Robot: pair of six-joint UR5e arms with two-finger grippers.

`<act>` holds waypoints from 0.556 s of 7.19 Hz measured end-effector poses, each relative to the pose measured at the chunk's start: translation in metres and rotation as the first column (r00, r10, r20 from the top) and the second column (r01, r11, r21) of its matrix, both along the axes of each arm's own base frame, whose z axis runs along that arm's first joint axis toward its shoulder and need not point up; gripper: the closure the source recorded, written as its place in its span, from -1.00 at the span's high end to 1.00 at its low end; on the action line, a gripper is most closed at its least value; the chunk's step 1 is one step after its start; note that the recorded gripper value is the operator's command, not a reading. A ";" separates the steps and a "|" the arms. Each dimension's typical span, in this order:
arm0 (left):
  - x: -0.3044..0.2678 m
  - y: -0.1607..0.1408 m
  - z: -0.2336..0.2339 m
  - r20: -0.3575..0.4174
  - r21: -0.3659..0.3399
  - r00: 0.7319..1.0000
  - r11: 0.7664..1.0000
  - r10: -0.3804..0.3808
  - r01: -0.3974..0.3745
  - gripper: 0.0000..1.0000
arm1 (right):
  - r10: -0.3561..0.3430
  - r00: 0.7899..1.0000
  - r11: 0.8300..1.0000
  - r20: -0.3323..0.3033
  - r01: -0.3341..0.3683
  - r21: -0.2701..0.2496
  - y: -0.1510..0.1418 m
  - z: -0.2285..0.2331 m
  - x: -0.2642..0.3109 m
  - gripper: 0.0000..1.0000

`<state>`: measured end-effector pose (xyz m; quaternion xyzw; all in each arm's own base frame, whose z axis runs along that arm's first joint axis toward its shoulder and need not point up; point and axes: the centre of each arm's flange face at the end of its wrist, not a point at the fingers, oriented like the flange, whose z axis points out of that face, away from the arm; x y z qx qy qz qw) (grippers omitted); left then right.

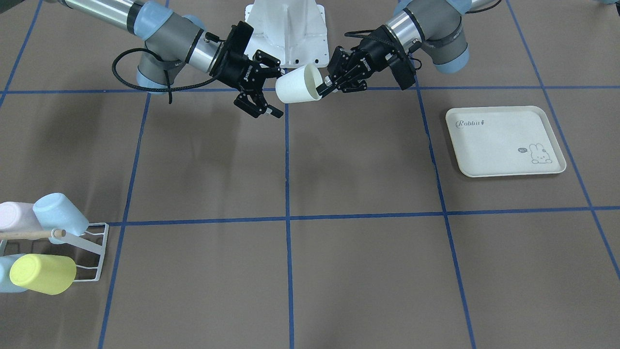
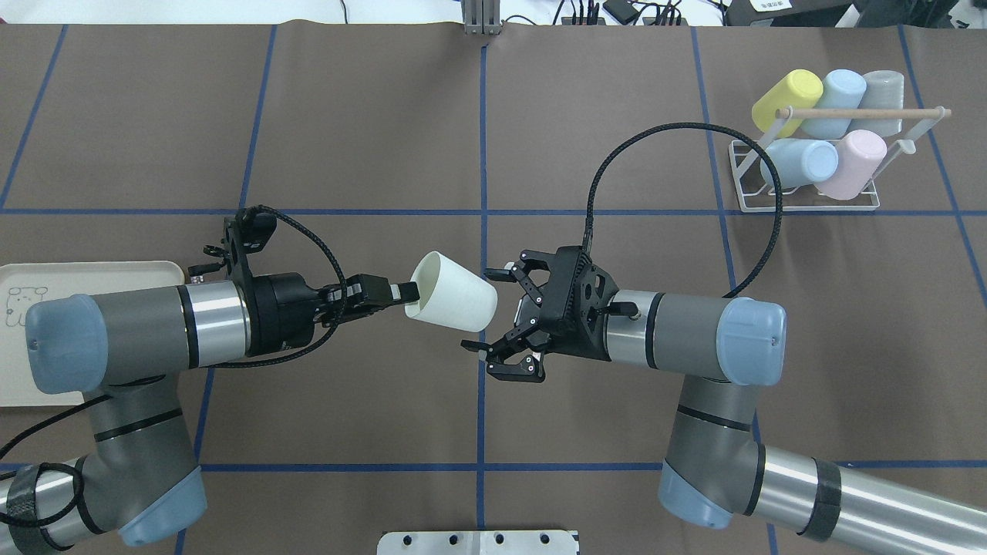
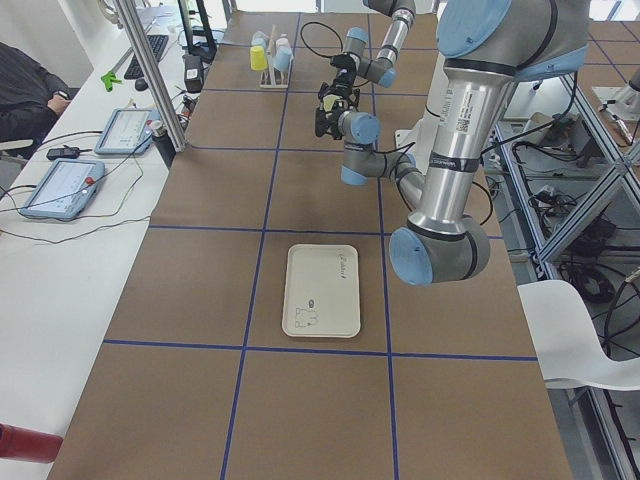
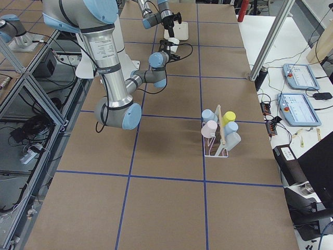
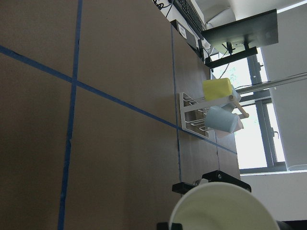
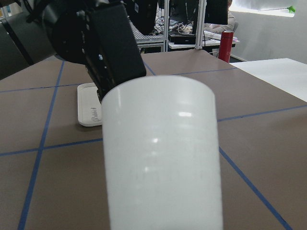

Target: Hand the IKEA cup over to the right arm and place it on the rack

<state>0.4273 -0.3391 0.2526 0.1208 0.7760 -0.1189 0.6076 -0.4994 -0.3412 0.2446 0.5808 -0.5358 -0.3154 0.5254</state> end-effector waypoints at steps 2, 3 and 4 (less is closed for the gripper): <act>0.011 0.007 0.004 0.007 -0.009 1.000 1.000 0.001 -0.001 -1.00 | -0.002 1.000 1.000 0.004 0.002 0.001 0.001 -0.002 0.000 0.85; 0.013 0.007 0.005 0.010 -0.011 1.000 1.000 0.001 -0.001 -1.00 | -0.003 1.000 1.000 0.006 0.003 0.001 0.001 -0.003 -0.001 0.76; 0.014 0.008 0.006 0.011 -0.012 1.000 1.000 0.001 0.000 -1.00 | -0.005 1.000 1.000 0.008 0.005 0.000 0.002 -0.004 -0.001 0.68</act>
